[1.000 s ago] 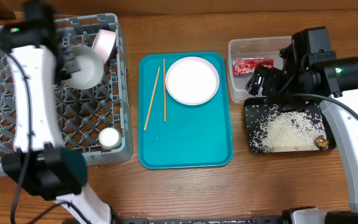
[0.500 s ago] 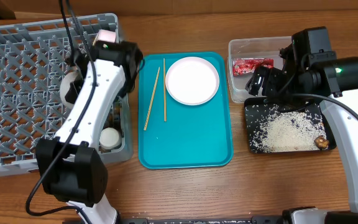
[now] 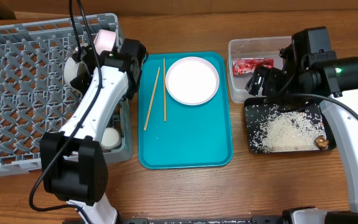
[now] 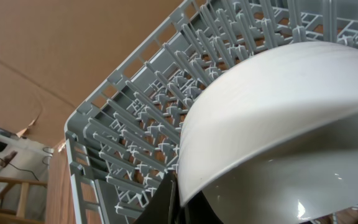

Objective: Sort waste into correct bins and load items into the dishwasher
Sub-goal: 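Move the left gripper back to the white plate on the tray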

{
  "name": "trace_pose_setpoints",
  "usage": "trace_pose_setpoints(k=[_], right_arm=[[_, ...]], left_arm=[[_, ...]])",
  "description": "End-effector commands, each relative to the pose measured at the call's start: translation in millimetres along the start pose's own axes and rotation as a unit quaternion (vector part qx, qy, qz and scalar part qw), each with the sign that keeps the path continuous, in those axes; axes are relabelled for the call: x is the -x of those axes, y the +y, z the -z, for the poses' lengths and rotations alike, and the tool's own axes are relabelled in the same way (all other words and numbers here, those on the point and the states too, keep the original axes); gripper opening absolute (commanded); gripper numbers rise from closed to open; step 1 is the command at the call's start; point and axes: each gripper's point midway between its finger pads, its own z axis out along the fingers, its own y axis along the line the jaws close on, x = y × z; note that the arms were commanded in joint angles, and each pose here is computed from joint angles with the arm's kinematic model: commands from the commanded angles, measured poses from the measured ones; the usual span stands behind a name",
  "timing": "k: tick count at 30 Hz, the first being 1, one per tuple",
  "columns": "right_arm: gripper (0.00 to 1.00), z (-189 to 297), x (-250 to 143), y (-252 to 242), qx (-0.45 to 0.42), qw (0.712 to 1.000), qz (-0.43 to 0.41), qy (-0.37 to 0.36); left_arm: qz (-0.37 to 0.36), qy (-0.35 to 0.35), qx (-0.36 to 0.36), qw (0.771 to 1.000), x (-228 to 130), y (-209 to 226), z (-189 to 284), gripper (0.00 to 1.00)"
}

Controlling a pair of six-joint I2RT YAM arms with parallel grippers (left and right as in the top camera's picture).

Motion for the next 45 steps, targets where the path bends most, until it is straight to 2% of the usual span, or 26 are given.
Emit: trace_pose_setpoints(k=[1,10,19,20,22,23,25,30,33,35,39,41,45], right_arm=[[1.00,5.3,3.4,0.4,-0.001,1.000,0.001,-0.012],[1.00,5.3,3.4,0.4,-0.001,1.000,0.001,-0.012],[1.00,5.3,3.4,0.4,-0.001,1.000,0.001,-0.012],[1.00,5.3,3.4,0.4,-0.001,1.000,0.001,-0.012],[1.00,5.3,3.4,0.4,-0.001,1.000,0.001,-0.012],[1.00,5.3,3.4,0.4,-0.001,1.000,0.001,-0.012],[1.00,5.3,3.4,0.4,-0.001,1.000,0.001,-0.012],[1.00,5.3,3.4,0.4,-0.001,1.000,0.001,-0.012],[1.00,5.3,3.4,0.4,-0.001,1.000,0.001,-0.012],[1.00,5.3,3.4,0.4,-0.001,1.000,0.001,-0.012],[1.00,5.3,3.4,0.4,-0.001,1.000,0.001,-0.012],[1.00,5.3,3.4,0.4,-0.001,1.000,0.001,-0.012],[1.00,5.3,3.4,0.4,-0.001,1.000,0.001,-0.012]], left_arm=[[-0.028,-0.006,0.012,1.000,-7.8,-8.7,-5.6,0.04],[-0.072,0.000,0.030,0.997,-28.6,-28.5,-18.7,0.04],[-0.108,0.005,0.031,0.994,-35.1,-26.4,-11.9,0.04],[-0.116,0.006,0.030,0.993,-36.8,-26.2,-9.2,0.15],[-0.127,0.005,0.030,0.991,-38.2,-25.9,-5.4,0.43],[-0.137,0.004,0.029,0.990,-39.6,-25.6,-2.3,0.50],[-0.145,0.005,0.025,0.989,-42.0,-26.9,1.9,0.54],[-0.148,0.021,-0.001,0.989,-48.9,-36.0,14.6,0.75],[-0.150,0.055,-0.027,0.987,-47.7,-38.5,26.0,0.87],[-0.160,0.086,-0.059,0.982,-43.8,-44.0,36.2,0.89],[-0.185,0.146,-0.181,0.955,-30.5,-67.8,72.2,0.89],[-0.200,0.173,-0.260,0.929,-28.7,-82.9,97.7,0.91],[-0.253,0.191,-0.474,0.821,-23.8,-119.0,174.2,0.89]])
